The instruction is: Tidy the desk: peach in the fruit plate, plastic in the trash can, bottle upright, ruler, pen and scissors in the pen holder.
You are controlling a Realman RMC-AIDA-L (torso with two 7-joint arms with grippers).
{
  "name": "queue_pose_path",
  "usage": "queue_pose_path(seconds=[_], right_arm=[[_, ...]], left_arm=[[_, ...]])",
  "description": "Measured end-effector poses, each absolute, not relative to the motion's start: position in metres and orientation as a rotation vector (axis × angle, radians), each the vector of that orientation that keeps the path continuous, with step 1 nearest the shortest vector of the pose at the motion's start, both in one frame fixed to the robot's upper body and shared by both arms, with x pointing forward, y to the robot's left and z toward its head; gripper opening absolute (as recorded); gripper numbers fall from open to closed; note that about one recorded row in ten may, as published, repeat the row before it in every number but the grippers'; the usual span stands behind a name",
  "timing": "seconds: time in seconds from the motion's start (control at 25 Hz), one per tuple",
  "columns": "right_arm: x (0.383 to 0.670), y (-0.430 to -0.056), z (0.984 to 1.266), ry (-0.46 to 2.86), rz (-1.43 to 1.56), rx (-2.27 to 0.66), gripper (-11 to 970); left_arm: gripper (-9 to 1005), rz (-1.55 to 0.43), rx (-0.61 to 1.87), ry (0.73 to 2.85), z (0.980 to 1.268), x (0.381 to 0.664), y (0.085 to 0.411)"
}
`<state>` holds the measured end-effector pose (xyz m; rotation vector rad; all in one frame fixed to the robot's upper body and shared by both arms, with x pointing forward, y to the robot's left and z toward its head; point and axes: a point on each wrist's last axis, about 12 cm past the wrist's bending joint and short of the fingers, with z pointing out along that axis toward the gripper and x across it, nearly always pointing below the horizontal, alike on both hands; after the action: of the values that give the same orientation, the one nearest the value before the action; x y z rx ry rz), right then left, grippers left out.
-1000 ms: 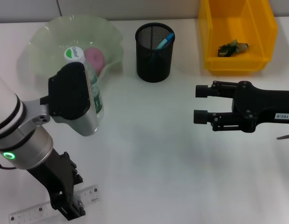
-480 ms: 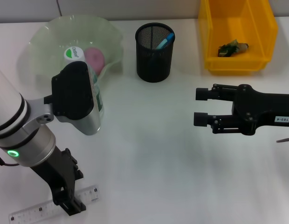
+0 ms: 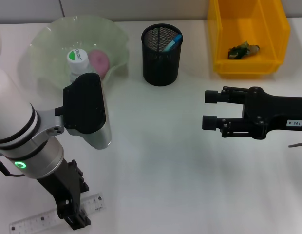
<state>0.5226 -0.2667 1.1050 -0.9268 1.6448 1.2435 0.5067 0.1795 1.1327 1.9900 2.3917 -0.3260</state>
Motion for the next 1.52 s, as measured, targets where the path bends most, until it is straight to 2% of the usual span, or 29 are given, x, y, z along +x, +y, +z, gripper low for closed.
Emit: queue_pose_path(seconds=[1.52], right_arm=[[0.522, -0.267, 1.103, 1.651, 1.236, -0.922, 786]], left_arm=[[755, -0.272, 1.993, 2.373, 1.129, 0.506, 0.167]])
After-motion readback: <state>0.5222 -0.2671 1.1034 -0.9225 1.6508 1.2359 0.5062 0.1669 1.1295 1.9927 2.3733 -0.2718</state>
